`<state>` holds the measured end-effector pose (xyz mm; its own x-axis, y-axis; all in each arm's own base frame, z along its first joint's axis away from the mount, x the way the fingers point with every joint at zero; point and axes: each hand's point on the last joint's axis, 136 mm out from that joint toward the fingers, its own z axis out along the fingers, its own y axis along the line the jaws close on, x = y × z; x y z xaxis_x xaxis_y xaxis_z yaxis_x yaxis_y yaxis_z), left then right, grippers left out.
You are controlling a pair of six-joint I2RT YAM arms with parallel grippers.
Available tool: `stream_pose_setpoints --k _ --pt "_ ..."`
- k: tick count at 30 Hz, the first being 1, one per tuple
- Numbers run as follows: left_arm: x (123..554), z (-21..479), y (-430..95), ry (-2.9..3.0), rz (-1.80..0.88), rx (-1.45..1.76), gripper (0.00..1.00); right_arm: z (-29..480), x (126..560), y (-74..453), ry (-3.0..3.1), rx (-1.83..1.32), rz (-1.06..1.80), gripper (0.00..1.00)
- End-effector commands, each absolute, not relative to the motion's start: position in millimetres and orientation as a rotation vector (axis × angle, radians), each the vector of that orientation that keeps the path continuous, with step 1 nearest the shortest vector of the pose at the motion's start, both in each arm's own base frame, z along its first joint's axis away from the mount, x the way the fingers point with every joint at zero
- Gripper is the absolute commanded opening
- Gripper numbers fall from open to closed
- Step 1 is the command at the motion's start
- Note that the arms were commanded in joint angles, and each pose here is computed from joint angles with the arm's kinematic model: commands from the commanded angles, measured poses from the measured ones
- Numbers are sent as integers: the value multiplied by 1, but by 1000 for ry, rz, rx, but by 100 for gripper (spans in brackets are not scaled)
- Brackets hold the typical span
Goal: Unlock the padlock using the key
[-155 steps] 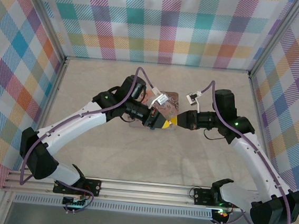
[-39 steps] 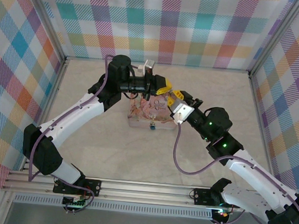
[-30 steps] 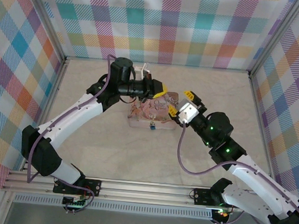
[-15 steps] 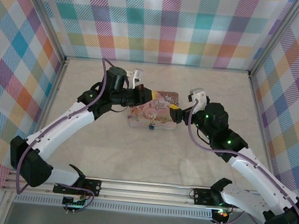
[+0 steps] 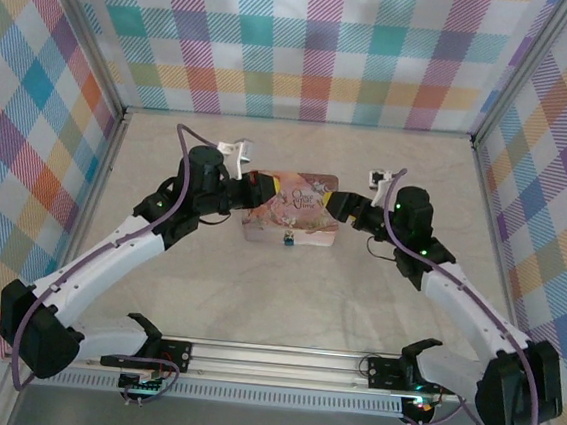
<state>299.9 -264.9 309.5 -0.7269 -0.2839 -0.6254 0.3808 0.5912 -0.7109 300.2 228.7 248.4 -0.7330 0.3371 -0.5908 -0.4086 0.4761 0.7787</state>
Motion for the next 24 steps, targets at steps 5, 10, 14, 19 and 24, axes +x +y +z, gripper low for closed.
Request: stream_pose_setpoints --k 5,10,14,19,24 --pt "293 331 -279 1972 -1219 128 0 306 287 251 1705 -115 1738 67" --pt "289 334 -289 1956 -1251 135 0 317 279 260 1633 -151 1807 57" --pt "286 338 -296 1939 -1289 140 0 322 272 272 1620 -196 1835 52" --pt "284 341 -298 1927 -1291 144 0 332 265 279 1576 -241 1879 49" --pt "284 340 -300 1927 -1294 139 0 338 260 287 1556 -275 1916 45"
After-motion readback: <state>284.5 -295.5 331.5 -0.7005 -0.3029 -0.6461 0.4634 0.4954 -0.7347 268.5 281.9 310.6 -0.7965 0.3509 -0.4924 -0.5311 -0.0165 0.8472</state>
